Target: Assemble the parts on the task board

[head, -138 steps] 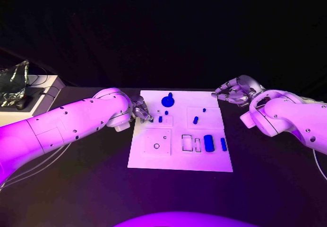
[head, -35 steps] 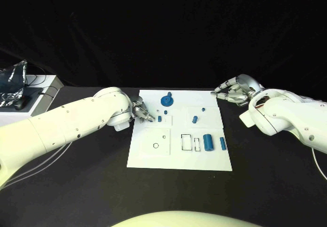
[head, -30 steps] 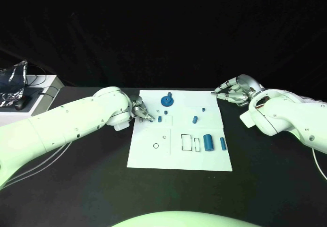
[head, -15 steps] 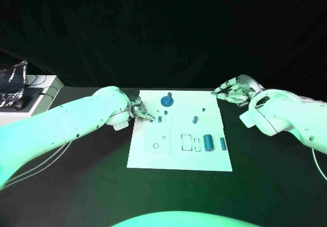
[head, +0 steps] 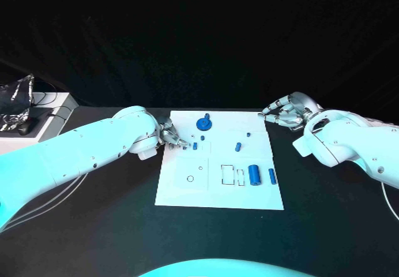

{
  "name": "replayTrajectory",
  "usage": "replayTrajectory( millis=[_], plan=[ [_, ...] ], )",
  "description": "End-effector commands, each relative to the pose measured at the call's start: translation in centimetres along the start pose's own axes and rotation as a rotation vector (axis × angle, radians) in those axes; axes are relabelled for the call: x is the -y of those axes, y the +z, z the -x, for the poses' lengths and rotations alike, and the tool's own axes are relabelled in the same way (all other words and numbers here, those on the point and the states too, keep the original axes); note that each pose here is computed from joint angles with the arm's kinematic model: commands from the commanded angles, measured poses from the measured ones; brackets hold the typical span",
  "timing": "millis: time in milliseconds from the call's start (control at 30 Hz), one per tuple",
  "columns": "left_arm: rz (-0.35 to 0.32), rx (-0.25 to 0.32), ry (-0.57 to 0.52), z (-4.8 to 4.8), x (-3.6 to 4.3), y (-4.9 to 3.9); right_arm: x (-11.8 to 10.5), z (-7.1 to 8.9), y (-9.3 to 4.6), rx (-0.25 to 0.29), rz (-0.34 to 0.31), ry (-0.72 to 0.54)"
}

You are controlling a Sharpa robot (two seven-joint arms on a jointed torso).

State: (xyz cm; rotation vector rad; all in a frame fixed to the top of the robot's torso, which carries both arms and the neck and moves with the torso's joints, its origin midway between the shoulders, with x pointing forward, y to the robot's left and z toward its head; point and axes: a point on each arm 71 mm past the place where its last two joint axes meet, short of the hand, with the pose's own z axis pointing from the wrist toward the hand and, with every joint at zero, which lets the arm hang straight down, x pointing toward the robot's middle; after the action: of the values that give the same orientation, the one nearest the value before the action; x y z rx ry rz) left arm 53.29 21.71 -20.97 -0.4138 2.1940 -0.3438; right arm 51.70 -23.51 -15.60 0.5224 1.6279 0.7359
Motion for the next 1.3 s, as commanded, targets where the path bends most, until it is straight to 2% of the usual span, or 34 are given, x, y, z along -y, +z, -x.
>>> replayTrajectory(
  millis=[33,333,633,967,1100,1300],
  plan=[
    [-0.019,0.016,-0.041,0.20,0.12,-0.12,-0.1,-0.1,0.0,-0.005,0.014,-0.004],
    [-0.066,0.096,-0.168,2.00,0.14,-0.87,0.0,0.0,-0.1,-0.004,0.013,-0.004],
    [-0.131,0.092,-0.252,2.81,0.14,-1.46,0.0,0.0,-0.1,-0.003,0.014,-0.005],
    [-0.204,0.085,-0.253,2.79,0.38,-1.68,0.1,0.0,-0.1,-0.003,0.016,-0.007],
    [-0.210,0.079,-0.236,2.16,-0.09,-1.65,0.2,0.0,-0.2,-0.003,0.014,-0.008],
    [-0.184,0.049,-0.208,1.10,-0.84,-1.54,0.3,0.0,-0.2,-0.005,0.012,-0.008]
  ],
)
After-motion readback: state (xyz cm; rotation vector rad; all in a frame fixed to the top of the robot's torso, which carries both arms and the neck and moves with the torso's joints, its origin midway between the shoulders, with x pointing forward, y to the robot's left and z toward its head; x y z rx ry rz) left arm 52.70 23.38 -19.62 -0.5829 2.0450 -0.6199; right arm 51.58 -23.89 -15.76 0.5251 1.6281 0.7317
